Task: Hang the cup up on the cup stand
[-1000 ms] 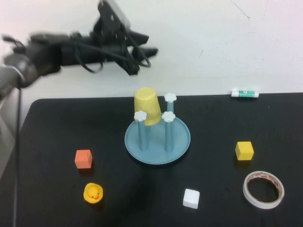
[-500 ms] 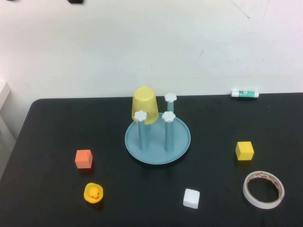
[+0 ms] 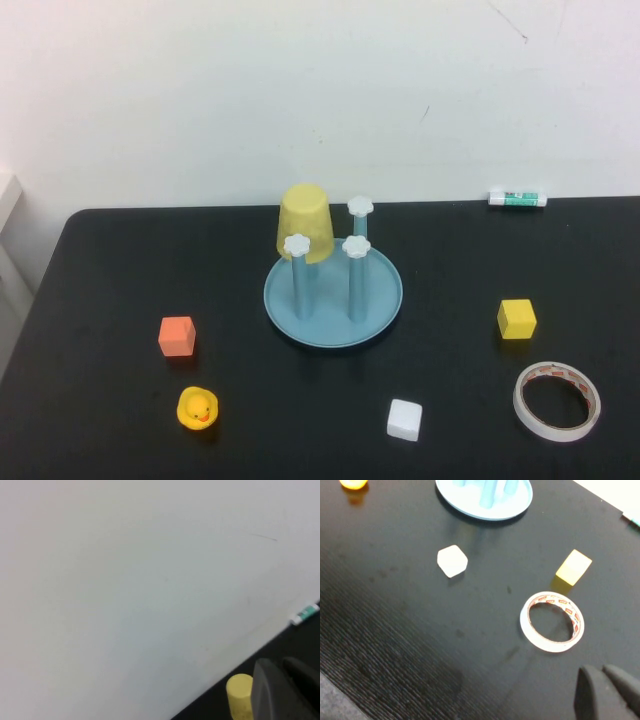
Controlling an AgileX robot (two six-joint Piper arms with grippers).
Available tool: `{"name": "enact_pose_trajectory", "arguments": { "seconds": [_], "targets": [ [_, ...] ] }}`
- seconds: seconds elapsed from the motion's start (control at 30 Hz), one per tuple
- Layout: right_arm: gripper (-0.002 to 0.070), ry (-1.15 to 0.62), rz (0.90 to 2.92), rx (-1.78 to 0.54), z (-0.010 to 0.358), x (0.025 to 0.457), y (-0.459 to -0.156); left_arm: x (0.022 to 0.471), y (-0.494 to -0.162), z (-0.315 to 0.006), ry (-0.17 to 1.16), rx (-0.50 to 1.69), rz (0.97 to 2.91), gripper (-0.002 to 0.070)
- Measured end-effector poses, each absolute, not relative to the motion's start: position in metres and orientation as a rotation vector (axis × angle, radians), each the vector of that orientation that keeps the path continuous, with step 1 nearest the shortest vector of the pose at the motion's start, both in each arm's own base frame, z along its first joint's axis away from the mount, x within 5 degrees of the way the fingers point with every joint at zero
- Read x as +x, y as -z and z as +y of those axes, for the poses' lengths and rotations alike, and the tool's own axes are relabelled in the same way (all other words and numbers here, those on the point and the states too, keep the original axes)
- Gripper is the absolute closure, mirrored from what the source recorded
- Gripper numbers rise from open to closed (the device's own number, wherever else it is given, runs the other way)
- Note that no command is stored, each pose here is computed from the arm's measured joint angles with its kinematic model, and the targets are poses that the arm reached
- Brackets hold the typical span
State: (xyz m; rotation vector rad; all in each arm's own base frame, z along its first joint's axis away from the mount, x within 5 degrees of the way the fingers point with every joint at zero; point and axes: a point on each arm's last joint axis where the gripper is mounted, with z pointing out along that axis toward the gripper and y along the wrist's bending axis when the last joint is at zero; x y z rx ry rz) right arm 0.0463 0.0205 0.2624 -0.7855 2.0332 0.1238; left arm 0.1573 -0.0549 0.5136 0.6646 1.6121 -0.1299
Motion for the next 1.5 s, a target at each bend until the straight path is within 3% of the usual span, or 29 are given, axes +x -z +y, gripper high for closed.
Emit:
{"name": "enact_pose_trajectory", "arguments": {
  "seconds": [0.4,0.67,0.8,1.1,1.27,1.5],
  "targets": [
    [0.0675,-0.124,2.033,-0.785,0.020,0.046,-0.262,0.070,-0.375,-0.030,0.096,0.488,1.570,0.0675],
    [0.0675,-0.126,2.033,-0.785,0.021,0.046,-0.262,0.064,-0.293,-0.030,0.153,0.490,1.719,0.0675],
    [0.0675,-0.126,2.033,-0.785,0.021,0.046,-0.262,0.072,-0.251,-0.026,0.071,0.504,1.791,0.0675],
    [0.0676,-0.126,2.033,-0.785,0.021,0.046,-0.262,0.073,-0.201,-0.013,-0.060,0.374,1.670,0.0675],
    [0.0676,-0.126,2.033,-0.785,0.021,0.046,-0.262,0.064,-0.205,-0.008,-0.105,0.306,1.522,0.0675],
    [0.0676,-0.126,2.033,-0.785,0.021,0.046,-0.262,0.055,-0.185,-0.005,-0.015,0.168,1.735,0.0675]
  ]
}}
